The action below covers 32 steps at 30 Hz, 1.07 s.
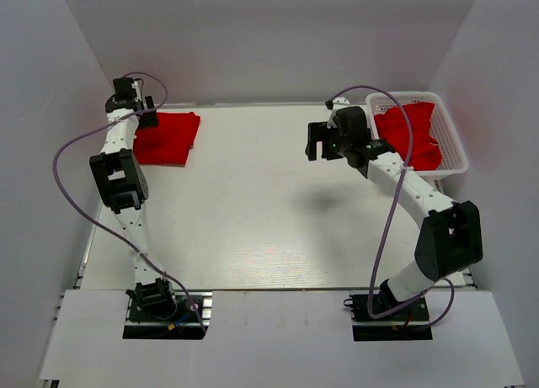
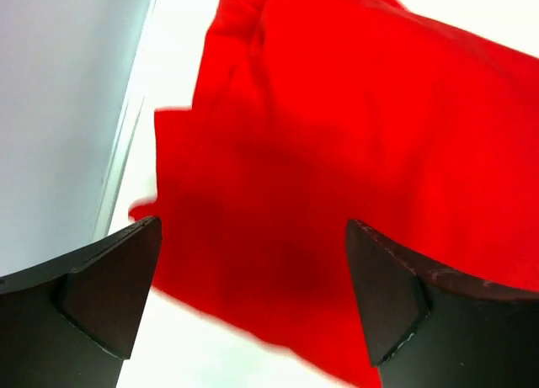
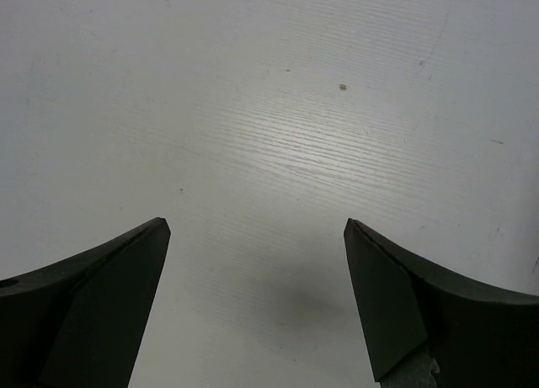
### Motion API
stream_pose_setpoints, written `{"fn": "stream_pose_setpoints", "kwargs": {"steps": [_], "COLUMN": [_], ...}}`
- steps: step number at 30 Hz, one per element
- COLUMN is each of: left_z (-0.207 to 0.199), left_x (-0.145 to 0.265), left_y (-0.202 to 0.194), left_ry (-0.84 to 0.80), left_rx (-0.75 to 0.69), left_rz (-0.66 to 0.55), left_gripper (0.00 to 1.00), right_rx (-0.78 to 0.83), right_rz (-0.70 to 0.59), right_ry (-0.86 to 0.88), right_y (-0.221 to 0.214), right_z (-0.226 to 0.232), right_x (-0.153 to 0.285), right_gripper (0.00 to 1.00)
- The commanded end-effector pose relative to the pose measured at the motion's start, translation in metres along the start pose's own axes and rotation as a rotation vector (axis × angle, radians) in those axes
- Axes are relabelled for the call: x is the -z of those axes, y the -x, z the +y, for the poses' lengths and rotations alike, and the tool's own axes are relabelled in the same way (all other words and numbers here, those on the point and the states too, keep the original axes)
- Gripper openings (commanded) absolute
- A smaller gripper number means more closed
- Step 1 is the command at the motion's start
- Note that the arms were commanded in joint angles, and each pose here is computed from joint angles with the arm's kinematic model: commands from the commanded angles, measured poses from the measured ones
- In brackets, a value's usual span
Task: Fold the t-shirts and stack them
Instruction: Put the neatly folded tshirt into the corner of the board with the left arm
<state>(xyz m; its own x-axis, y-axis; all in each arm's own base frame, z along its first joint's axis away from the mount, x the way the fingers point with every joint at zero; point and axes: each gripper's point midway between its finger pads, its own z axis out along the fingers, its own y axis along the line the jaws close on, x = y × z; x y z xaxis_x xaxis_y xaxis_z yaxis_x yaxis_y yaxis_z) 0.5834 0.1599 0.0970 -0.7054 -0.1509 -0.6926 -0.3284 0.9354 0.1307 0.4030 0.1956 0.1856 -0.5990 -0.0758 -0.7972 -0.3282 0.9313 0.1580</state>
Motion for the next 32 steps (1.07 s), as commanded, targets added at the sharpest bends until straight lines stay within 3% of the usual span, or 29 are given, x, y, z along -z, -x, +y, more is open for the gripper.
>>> {"fn": "stream_pose_setpoints", "kwargs": {"steps": [1, 3, 4, 6, 7, 12, 13, 14, 17, 21, 25, 32], "left_z": [-0.011, -0.018, -0.036, -0.052, -0.070, -0.120, -0.125, -0.139, -0.162, -0.171, -0.165, -0.163], "left_x": [0.090, 0.118, 0.119, 0.152, 0.155, 0.215, 0.216, 0.243, 0.268, 0.278, 0.300, 0.297], "left_y": [0.052, 0.047, 0.024, 0.029, 0.002, -0.045, -0.073, -0.076, -0.111, -0.167, -0.177, -0.185], "left_ry": [-0.083, -0.149, -0.224, -0.308, -0.342, -0.455, -0.455, -0.504, -0.543, -0.556, -0.563, -0.521], "left_rx": [0.072, 0.101, 0.100, 0.118, 0.108, 0.146, 0.140, 0.129, 0.070, 0.033, 0.040, 0.010], "left_rz": [-0.125, -0.129, -0.084, -0.137, -0.085, -0.110, -0.070, -0.104, -0.095, -0.031, -0.071, -0.065], "left_gripper": [1.00, 1.00, 1.00, 1.00, 1.00, 1.00, 1.00, 1.00, 1.00, 1.00, 1.00, 1.00], "right_rx": [-0.022, -0.033, -0.048, -0.075, -0.089, -0.133, -0.136, -0.141, -0.161, -0.211, -0.235, -0.246], "right_rz": [-0.092, -0.085, -0.086, -0.065, -0.049, 0.027, 0.028, 0.021, 0.044, 0.037, -0.006, -0.031], "right_ry": [0.037, 0.048, 0.043, 0.016, -0.011, -0.034, -0.031, -0.027, 0.010, 0.052, 0.072, 0.088], "right_y": [0.024, 0.014, 0.011, -0.006, -0.014, -0.048, -0.051, -0.051, -0.070, -0.084, -0.089, -0.099], "right_z": [0.009, 0.010, 0.009, 0.002, -0.002, -0.008, -0.007, -0.007, -0.002, 0.005, 0.007, 0.007], "right_x": [0.027, 0.032, 0.033, 0.034, 0.034, 0.036, 0.038, 0.038, 0.037, 0.041, 0.047, 0.056], "right_gripper": [0.90, 0.90, 0.90, 0.90, 0.90, 0.90, 0.90, 0.90, 0.90, 0.90, 0.90, 0.90]}}
